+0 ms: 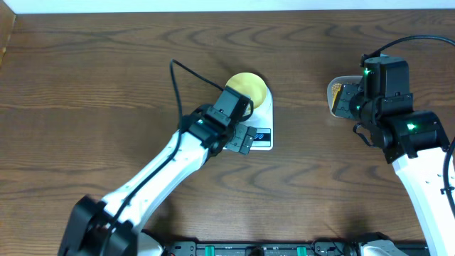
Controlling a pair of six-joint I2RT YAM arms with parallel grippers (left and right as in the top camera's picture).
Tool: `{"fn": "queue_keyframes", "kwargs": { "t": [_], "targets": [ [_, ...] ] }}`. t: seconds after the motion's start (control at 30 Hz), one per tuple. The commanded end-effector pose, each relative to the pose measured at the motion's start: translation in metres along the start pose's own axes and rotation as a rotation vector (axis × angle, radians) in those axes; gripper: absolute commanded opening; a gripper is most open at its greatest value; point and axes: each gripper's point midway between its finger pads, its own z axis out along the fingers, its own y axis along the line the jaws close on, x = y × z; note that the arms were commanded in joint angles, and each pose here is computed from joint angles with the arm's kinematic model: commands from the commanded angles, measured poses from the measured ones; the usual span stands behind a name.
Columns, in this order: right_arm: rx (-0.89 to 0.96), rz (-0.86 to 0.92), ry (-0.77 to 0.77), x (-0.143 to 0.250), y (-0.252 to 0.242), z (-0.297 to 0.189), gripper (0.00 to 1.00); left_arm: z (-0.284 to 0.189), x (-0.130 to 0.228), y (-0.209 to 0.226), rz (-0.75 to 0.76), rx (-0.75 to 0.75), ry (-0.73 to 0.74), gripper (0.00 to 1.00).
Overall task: Scoop item into bowl and weigh 50g on scale
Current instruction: 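Pull the left gripper back from the scale toward the front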
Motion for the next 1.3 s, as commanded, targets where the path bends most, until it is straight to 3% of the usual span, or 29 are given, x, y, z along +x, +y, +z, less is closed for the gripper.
{"fn": "queue_keyframes", "kwargs": {
  "t": [0.0,0.2,0.47,0.87,1.27],
  "targets": [
    [-0.015,-0.017,-0.022,-0.006,0.001,-0.011,0.01,-0.047,-0.01,0.001,0.054,0.021,-0.112,0.98],
    [-0.013,-0.028,-0.018,-0.005,0.001,-0.011,0.01,-0.09,-0.006,0.002,0.057,0.051,-0.25,0.98],
    [-0.016,-0.027,-0.024,-0.007,0.002,-0.011,0.01,-0.085,0.021,-0.008,0.066,0.153,-0.391,0.98],
    [-0.033,-0.027,-0.026,-0.008,0.005,-0.011,0.01,-0.078,0.022,-0.005,0.165,0.122,-0.401,0.98],
    [-0.035,-0.026,-0.029,-0.009,0.005,-0.011,0.01,-0.061,0.013,0.0,0.136,0.086,-0.387,0.98]
  ]
}}
